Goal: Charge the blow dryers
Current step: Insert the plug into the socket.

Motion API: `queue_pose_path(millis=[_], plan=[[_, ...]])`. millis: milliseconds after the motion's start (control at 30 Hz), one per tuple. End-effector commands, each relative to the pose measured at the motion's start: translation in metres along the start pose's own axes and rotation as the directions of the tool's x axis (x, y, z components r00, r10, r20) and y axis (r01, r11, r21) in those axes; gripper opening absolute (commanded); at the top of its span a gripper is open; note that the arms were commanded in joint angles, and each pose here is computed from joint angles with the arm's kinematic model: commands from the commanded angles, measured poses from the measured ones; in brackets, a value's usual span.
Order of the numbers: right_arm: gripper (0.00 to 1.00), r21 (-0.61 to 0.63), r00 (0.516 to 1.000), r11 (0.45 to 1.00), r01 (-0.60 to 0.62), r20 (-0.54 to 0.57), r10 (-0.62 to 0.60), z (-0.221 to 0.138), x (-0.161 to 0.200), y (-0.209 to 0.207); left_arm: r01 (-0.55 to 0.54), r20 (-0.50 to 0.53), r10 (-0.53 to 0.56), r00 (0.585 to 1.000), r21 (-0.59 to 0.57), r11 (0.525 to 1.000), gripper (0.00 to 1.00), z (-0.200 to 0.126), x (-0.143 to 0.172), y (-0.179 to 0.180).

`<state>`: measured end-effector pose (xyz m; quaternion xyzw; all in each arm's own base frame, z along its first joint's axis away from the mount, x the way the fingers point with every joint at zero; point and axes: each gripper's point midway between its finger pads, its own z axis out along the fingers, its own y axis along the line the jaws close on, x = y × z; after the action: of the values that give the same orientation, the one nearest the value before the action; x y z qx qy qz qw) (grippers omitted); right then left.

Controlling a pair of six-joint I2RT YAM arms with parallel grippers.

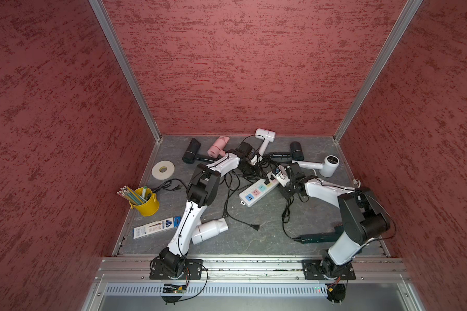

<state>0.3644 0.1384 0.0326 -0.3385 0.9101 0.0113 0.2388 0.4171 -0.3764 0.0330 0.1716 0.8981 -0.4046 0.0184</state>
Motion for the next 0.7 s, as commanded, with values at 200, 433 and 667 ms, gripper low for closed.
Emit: queue_pose_path(millis=[200, 433, 667], plan=[[0.00, -0.025, 0.984, 0.999, 0.021, 0.176, -0.016, 0.000, -0.063, -0.003, 0.074, -0.220, -0.081, 0.972, -0.040, 0.996, 0.46, 0.050, 0.071, 0.013], [0.00, -0.008, 0.968, 1.000, 0.025, 0.251, -0.022, -0.011, -0.086, -0.009, 0.066, -0.223, -0.071, 0.972, -0.030, 0.997, 0.46, 0.051, 0.071, 0.010], [0.00, -0.034, 0.960, 0.999, 0.016, 0.279, -0.006, -0.011, -0.092, -0.006, 0.062, -0.224, -0.067, 0.972, -0.027, 0.998, 0.45, 0.053, 0.069, 0.008]])
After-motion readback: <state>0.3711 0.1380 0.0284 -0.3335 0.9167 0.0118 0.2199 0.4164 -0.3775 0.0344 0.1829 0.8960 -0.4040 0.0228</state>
